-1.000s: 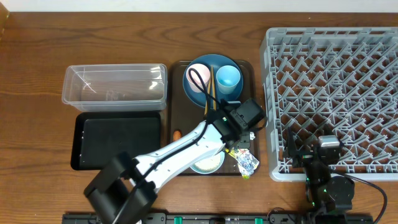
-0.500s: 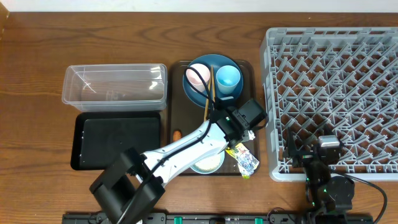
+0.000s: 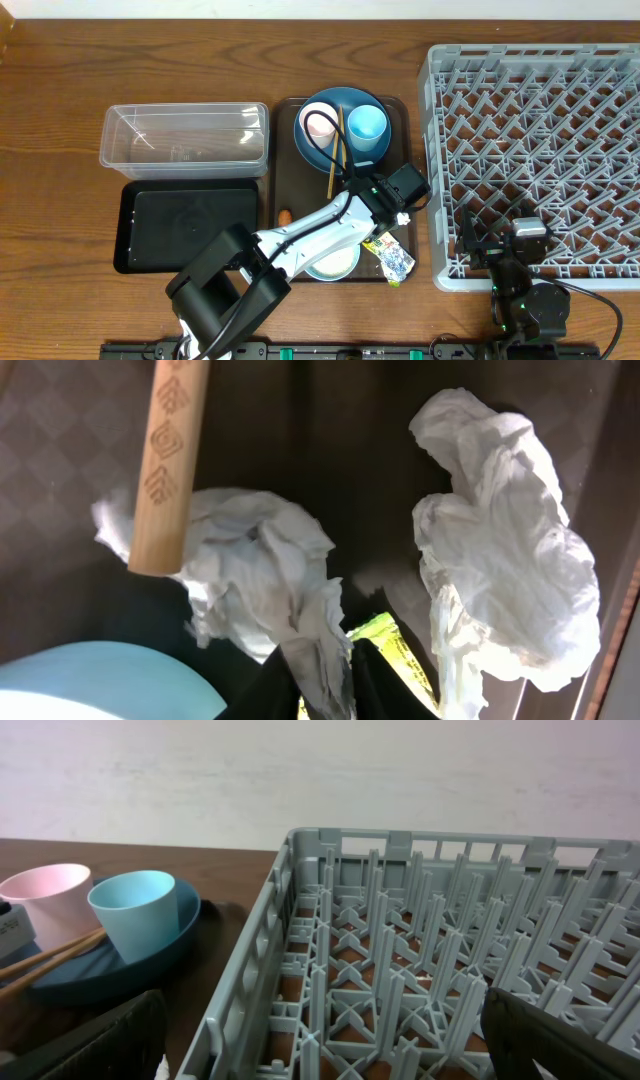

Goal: Sort waste into correct bins and load items into the dishwasher rack
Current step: 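Grasp the crumpled white tissue near the bowl with the left gripper, then carry the tissue left and drop it into the clear plastic bin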

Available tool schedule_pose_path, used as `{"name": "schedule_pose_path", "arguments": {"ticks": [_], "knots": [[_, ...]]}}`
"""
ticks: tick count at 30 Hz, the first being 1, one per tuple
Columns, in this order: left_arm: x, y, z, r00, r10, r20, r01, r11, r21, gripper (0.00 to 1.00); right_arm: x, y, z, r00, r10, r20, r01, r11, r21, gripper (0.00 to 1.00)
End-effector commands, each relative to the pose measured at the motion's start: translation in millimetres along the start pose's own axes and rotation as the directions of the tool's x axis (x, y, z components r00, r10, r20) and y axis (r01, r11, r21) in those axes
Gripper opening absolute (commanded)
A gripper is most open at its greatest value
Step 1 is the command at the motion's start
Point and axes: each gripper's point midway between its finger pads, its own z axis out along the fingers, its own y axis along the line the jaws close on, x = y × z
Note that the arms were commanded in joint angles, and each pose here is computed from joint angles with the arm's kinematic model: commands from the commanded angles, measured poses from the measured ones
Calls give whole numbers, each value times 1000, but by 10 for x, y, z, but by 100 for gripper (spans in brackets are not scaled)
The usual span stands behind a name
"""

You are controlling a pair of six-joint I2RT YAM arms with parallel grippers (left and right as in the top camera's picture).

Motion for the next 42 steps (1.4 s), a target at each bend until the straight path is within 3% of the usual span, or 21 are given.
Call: {"name": "schedule_pose_path", "arguments": {"ticks": [1,15,21,26,32,39,42], "knots": [[-46,-4,-101,1000,7,23,-8,1000,11,14,13,18,0,1000,-8,-4,8,1000,-6,99],[-169,-190,-1189,998,-12,60,-7,954,299,6,13,18,0,1000,-8,-4,8,1000,-6,99],[-447,-94,-1663,982,30,189,-103,917,386,6,13,18,0,1000,-8,-4,8,1000,-6,99],[-953,425,-1826,956,-23,293,-77,942,327,6,13,18,0,1000,-8,-4,8,1000,-6,99],[-1516,1281,-1714,932,-155,328,90,975,205,6,13,18,0,1000,-8,-4,8,1000,-6,99],[-1911,2074,-1447,897,-292,331,276,956,97,6,13,18,0,1000,-8,-4,8,1000,-6,99],[-2034,2305,-1264,900,-291,325,291,955,47,6,13,18,0,1000,-8,-4,8,1000,-6,99]]}}
